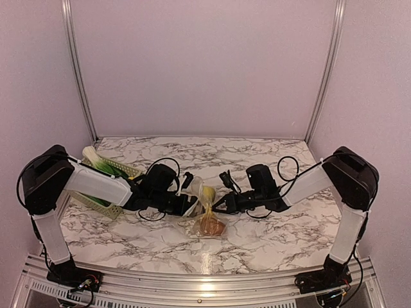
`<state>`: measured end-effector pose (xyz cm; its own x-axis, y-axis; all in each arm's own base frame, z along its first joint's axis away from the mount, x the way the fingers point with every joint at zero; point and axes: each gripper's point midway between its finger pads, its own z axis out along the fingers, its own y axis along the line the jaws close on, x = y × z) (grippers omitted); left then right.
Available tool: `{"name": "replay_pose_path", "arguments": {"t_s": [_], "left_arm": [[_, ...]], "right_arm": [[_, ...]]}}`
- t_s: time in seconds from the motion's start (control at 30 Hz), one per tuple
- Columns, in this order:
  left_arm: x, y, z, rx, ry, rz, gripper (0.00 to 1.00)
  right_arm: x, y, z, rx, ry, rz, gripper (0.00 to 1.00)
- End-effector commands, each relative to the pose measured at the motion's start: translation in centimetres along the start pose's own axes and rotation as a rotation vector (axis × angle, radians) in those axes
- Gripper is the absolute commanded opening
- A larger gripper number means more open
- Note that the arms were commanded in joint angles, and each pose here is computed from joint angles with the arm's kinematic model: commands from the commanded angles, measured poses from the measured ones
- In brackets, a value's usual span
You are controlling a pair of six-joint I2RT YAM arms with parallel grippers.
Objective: Open the zip-top bag and remove the fake food
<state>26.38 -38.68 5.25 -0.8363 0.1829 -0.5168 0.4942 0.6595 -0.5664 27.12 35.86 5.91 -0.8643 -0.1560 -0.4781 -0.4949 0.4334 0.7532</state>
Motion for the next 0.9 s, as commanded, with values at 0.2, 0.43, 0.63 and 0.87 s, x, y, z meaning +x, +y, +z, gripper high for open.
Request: {"name": "replay_pose_path", "arguments": {"t_s": [0.2, 0.43, 0.63, 0.87], "left_arm": [[3.2, -2.6, 1.5, 0.113, 0.095, 0.065, 0.97], [4.2, 2.4, 2.1, -0.151, 0.149, 0.046, 0.91], [4.5, 3.4, 0.7, -0.204, 0.133, 0.046, 0.94], [4.6, 3.5, -1.0, -0.204, 0.12, 0.062, 0.98]], "right_arm": [[3.6, -1.5, 3.4, 0.049, 0.098, 0.015, 0.0], [4.3, -2.7, 3.1, 0.114, 0.119, 0.01, 0.0], [4.1, -4.6, 0.5, 0.214, 0.081, 0.032, 0.0], [4.6, -5.9, -1.1, 0.276, 0.078, 0.042, 0.0]]}}
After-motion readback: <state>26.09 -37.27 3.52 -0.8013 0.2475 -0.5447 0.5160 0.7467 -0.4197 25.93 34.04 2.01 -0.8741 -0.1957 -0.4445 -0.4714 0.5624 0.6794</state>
